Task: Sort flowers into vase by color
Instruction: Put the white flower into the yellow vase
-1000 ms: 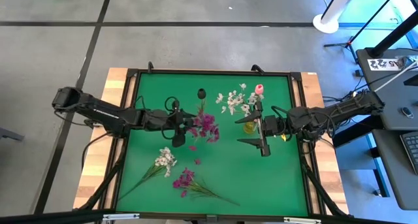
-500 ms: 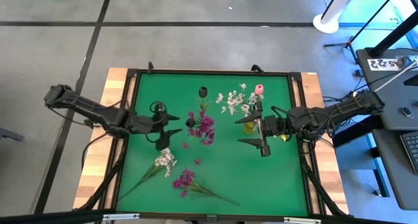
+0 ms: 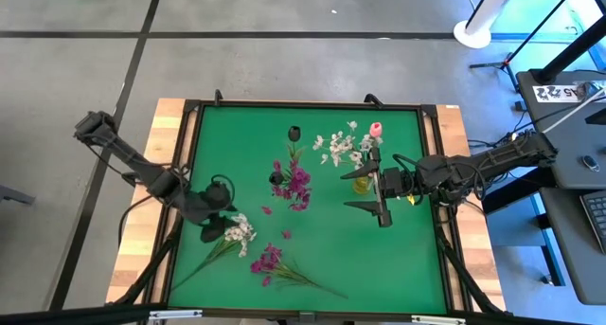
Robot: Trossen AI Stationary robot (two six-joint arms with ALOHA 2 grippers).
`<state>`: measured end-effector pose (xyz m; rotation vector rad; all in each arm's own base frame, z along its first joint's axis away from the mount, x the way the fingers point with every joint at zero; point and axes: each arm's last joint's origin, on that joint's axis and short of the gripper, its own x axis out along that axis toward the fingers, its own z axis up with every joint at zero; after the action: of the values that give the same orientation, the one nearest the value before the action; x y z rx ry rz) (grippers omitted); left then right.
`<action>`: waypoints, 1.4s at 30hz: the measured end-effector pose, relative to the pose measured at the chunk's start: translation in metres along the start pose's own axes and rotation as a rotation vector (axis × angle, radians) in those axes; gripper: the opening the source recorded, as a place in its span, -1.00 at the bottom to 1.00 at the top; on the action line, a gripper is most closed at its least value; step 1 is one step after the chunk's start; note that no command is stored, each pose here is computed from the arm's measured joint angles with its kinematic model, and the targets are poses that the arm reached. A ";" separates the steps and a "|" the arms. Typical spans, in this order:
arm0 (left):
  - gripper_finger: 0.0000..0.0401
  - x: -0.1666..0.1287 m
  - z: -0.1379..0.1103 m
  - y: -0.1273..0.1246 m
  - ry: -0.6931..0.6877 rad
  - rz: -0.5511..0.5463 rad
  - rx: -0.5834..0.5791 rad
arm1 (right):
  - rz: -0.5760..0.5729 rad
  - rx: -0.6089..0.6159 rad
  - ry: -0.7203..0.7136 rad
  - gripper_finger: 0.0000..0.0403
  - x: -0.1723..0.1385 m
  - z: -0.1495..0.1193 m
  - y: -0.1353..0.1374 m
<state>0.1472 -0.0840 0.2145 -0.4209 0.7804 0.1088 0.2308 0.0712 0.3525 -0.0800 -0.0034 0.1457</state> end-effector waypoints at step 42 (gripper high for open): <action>-0.38 0.061 -0.076 -0.023 0.636 0.245 -0.337 | 0.003 0.020 0.015 0.41 0.000 -0.002 0.000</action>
<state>0.1458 -0.1395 0.1309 -0.6925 1.4500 0.3488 0.2308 0.0713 0.3509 -0.0610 0.0130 0.1481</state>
